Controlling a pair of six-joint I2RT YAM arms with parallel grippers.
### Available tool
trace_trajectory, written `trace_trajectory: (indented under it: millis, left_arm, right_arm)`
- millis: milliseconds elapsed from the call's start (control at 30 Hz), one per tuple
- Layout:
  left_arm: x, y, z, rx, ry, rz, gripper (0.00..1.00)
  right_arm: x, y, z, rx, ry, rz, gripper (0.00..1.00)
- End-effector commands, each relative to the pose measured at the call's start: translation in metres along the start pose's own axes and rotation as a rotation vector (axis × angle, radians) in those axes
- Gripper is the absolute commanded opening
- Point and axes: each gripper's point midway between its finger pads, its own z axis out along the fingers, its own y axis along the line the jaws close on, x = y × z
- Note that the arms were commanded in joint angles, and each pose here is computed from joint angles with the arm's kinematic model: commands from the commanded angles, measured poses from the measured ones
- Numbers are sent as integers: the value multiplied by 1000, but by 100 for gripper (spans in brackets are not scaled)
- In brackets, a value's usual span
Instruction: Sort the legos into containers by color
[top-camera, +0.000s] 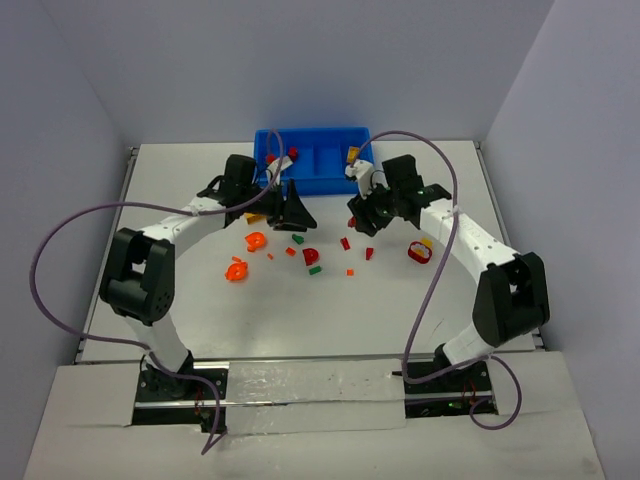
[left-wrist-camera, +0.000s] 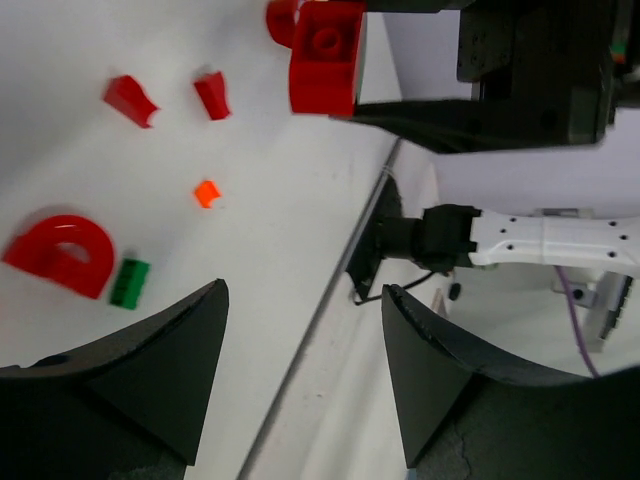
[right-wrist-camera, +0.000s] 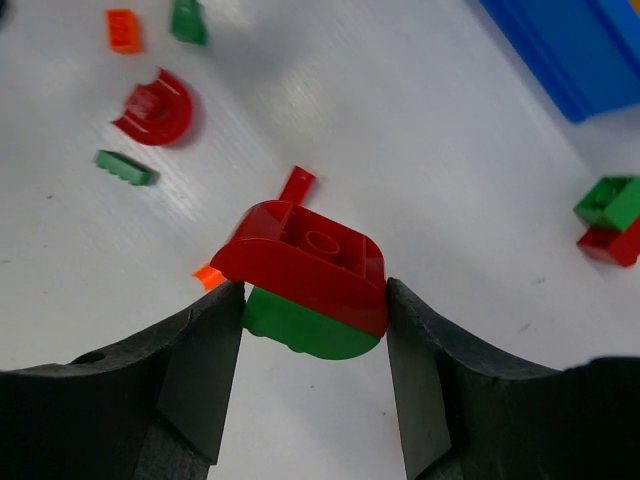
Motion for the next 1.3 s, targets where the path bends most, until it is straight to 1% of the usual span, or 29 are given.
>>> trace_trajectory:
  millis: [0,167,300,467,633,800,967,1067,1133,1167,1267]
  left_arm:
    - [-6,-39,11,134,27,-4,73]
    - [-4,-52,21,165,36,4,75]
    - [-9,-58,22,182,23,16,75]
    - [-8,-61,25,189,22,22,76]
    - [-5,-62,30,186,29,26,75]
    - [-5,-64,32,187,31,35,71]
    - [-4,-63,34,188,41,40,62]
    - [-2,-63,35,192,48,38,45]
    - [-1,-63,35,195,52,36,38]
    - [-1,-63,35,196,52,37,36]
    - [1,-64,35,204,60,32,26]
  right_arm:
    - [-46,23,-22,-12,-136,-191,41]
    - [-62,49,-27,-57,-177,-254,41]
    - [-65,66,-29,-82,-196,-290,42]
    - [-69,75,-30,-99,-202,-312,42]
    - [-73,82,-31,-109,-212,-329,43]
    - [-74,85,-30,-115,-211,-333,43]
    - [-77,86,-30,-117,-214,-336,43]
    - [-77,87,-29,-120,-212,-338,44]
    - [-78,87,-29,-119,-214,-339,44]
    - [-78,87,-29,-119,-214,-339,44]
    - [-79,88,-30,-120,-215,-339,45]
